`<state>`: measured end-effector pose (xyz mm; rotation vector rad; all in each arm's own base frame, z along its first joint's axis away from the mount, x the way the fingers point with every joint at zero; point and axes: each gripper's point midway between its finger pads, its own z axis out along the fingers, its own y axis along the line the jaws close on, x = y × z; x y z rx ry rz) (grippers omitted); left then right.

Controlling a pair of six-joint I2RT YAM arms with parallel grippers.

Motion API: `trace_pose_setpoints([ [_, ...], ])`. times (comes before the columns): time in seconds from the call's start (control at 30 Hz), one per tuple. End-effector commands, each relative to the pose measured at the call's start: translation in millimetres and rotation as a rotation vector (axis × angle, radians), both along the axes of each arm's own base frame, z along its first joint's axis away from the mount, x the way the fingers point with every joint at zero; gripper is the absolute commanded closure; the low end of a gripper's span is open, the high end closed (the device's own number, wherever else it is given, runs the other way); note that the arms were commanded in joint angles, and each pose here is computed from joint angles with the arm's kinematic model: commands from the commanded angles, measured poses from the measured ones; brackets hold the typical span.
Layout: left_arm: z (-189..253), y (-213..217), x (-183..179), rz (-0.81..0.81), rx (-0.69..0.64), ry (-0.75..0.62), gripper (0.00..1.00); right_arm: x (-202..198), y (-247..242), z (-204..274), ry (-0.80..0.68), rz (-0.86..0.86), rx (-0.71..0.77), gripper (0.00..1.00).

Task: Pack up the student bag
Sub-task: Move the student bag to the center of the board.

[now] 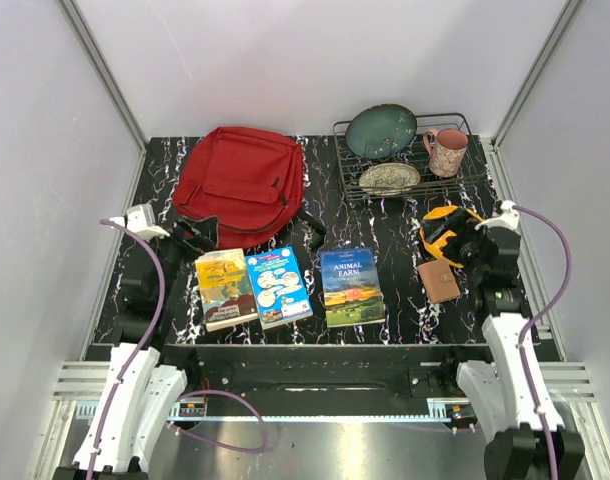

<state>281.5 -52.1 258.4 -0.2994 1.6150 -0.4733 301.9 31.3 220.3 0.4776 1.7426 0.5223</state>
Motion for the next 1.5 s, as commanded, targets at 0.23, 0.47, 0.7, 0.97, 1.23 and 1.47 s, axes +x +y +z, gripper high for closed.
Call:
trace_pose_setpoints([
  [0.23,-41,-36,-28,-0.152,-0.2,0.254,0.01,-23,105,22,0.072,0.512,0.501,0.0],
  [0.47,-60,-46,-10,-0.171,-0.282,0.307,0.01,-17,125,-19,0.375,0.547,0.228,0.0],
  [0.7,-82,-44,37,-0.116,-0.261,0.465,0.01,-15,153,-73,0.566,0.575,0.205,0.0],
  [0.97,-91,-20,87,0.057,-0.236,0.502,0.01,-25,173,-74,0.555,0.637,0.222,0.0],
  [1.23,-140,-13,107,0.106,-0.179,0.665,0.01,-25,172,-72,0.558,0.625,0.214,0.0],
  [1.47,-171,-7,108,0.114,-0.135,0.731,0.16,-23,173,-74,0.57,0.615,0.224,0.0],
])
